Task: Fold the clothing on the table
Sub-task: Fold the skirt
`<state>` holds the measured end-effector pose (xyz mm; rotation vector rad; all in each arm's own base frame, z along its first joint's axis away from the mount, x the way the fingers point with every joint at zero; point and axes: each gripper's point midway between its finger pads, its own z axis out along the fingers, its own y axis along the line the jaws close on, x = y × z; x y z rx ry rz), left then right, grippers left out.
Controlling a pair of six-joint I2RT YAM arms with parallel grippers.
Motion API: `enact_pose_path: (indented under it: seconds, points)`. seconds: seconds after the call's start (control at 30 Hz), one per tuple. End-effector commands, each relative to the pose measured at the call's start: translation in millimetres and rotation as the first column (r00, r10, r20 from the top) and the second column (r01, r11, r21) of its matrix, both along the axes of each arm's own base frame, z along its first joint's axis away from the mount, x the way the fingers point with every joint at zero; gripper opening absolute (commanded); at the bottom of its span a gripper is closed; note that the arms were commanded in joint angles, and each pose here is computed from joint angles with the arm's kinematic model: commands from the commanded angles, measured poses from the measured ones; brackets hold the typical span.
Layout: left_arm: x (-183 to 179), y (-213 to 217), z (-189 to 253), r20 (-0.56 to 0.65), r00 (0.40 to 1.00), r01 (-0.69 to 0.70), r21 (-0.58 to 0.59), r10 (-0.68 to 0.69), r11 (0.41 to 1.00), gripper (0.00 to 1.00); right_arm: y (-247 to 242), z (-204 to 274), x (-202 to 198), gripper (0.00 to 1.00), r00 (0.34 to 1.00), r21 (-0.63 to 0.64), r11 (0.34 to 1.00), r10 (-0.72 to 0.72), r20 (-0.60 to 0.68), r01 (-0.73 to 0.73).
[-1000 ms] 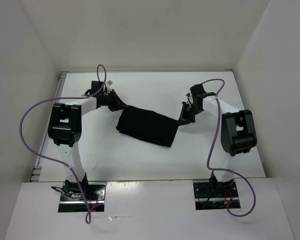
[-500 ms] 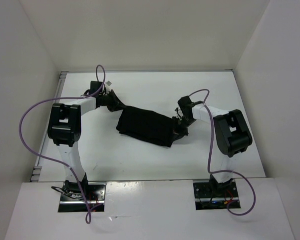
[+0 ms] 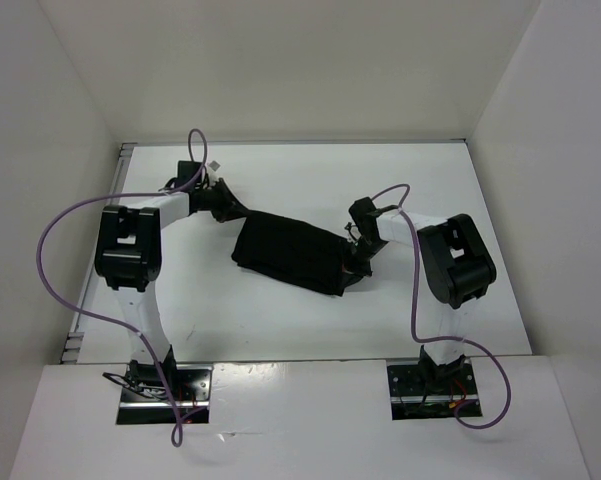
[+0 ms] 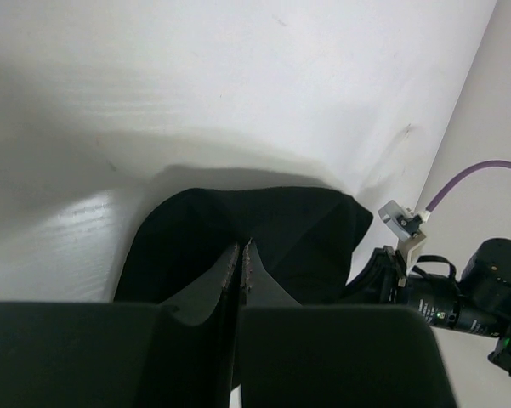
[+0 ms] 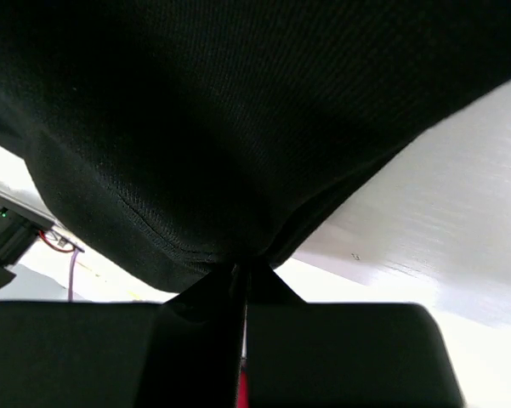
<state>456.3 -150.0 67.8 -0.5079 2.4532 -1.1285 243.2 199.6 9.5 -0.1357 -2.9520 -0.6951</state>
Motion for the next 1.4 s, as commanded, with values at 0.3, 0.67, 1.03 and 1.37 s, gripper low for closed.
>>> enact_pose_path:
  seconds: [0.3,0.67,1.03,1.37]
  points:
    - [57.8,6.4,24.1,0.124,0.992,0.005,-0.051,0.001,0.999,0.00,-22.2,-24.6,-17.4,0.00,0.999,-0.136,0.991,0.000,-0.043,-0.006]
    - [15.1,6.7,17.2,0.038,0.998,0.054,-0.063,-0.052,0.997,0.54,-17.9,7.0,19.7,0.19,0.995,-0.111,0.991,-0.065,0.076,0.074]
    - [-44.4,30.6,47.3,0.054,0.999,0.007,0.054,-0.010,0.999,0.57,-24.4,62.5,85.4,0.31,0.950,-0.033,0.979,-0.185,0.252,0.200]
    - [-83.8,30.9,-0.3,-0.081,0.997,0.024,0.061,-0.019,0.998,0.17,-15.3,67.9,116.7,0.31,0.935,0.013,0.978,-0.205,0.291,0.210]
